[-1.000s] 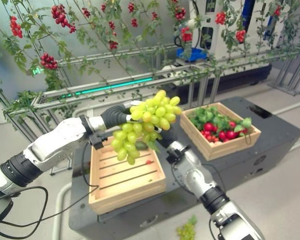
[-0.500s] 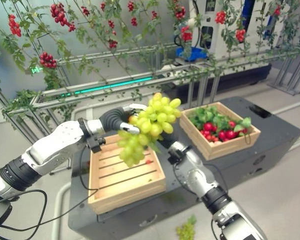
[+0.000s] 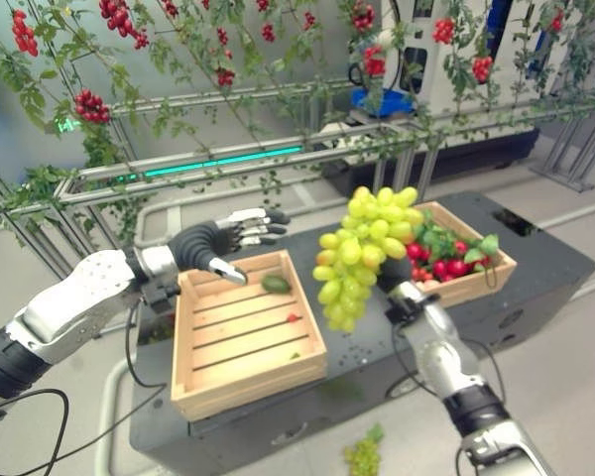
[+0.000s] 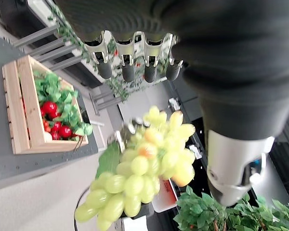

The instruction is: Pick up the fruits from the basket on one side to the basket on the other side

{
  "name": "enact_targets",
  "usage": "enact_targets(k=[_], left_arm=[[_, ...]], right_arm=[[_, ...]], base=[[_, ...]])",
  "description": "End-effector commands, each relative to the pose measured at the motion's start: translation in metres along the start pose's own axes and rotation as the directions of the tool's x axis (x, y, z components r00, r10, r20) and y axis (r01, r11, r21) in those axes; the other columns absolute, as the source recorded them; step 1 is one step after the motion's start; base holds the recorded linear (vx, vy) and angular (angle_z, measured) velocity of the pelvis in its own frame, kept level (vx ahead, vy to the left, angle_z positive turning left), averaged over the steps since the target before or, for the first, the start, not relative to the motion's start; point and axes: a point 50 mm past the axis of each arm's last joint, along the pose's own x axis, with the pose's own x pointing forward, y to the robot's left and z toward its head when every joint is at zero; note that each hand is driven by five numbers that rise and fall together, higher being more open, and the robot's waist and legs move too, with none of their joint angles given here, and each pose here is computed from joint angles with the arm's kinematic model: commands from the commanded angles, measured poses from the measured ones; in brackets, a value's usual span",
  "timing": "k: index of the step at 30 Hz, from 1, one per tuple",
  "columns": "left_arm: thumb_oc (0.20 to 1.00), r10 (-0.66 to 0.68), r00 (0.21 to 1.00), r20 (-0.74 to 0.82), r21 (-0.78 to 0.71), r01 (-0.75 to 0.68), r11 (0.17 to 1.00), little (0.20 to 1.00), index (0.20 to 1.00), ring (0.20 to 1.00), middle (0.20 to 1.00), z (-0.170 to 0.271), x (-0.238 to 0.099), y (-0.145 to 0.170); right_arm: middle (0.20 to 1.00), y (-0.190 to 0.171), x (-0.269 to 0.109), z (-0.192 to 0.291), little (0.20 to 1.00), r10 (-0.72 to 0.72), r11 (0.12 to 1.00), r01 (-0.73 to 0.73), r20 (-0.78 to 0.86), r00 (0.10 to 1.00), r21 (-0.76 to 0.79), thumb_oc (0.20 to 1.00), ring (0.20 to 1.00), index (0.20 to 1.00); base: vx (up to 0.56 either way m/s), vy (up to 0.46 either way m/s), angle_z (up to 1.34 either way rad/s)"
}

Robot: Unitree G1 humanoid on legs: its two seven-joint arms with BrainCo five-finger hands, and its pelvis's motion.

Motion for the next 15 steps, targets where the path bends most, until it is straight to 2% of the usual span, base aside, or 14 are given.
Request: enact_targets(k=[1,11,12,14,15], left_arm=[[1.000,0.085,0.995,0.060,0.069,-0.089,0.994,1.000,1.000,1.000,1.000,0.019,-0.020,0.019],[1.000,0.163,0.985,0.054,0.041,-0.166,0.985,1.000,1.000,1.000,1.000,0.011,-0.032,0.025],[1.000,0.237,0.969,0.070,0.021,-0.239,0.971,1.000,1.000,1.000,1.000,0.002,-0.039,0.025],[1.000,0.271,0.960,0.072,0.019,-0.273,0.962,1.000,1.000,1.000,1.000,-0.003,-0.042,0.023],[1.000,0.334,0.940,0.075,-0.026,-0.333,0.943,1.000,1.000,1.000,1.000,-0.013,-0.049,0.022]], right_arm=[[0.200,0.012,0.008,0.051,0.200,0.092,0.992,-0.072,0.216,0.972,-0.100,0.200,0.200,0.200],[0.200,-0.007,-0.013,0.066,0.200,-0.008,0.988,0.047,0.260,0.966,-0.147,0.200,0.200,0.200],[0.200,-0.015,-0.027,0.074,0.200,-0.058,0.977,0.116,0.294,0.954,-0.181,0.200,0.200,0.200],[0.200,-0.017,-0.033,0.078,0.200,-0.075,0.971,0.141,0.314,0.946,-0.193,0.200,0.200,0.200],[0.200,-0.020,-0.045,0.093,0.200,-0.106,0.951,0.204,0.375,0.921,-0.233,0.200,0.200,0.200]], base=[[0.00,0.000,0.00],[0.00,0.001,0.00],[0.00,0.000,0.00],[0.00,0.015,-0.03],[-0.01,0.023,-0.10]])
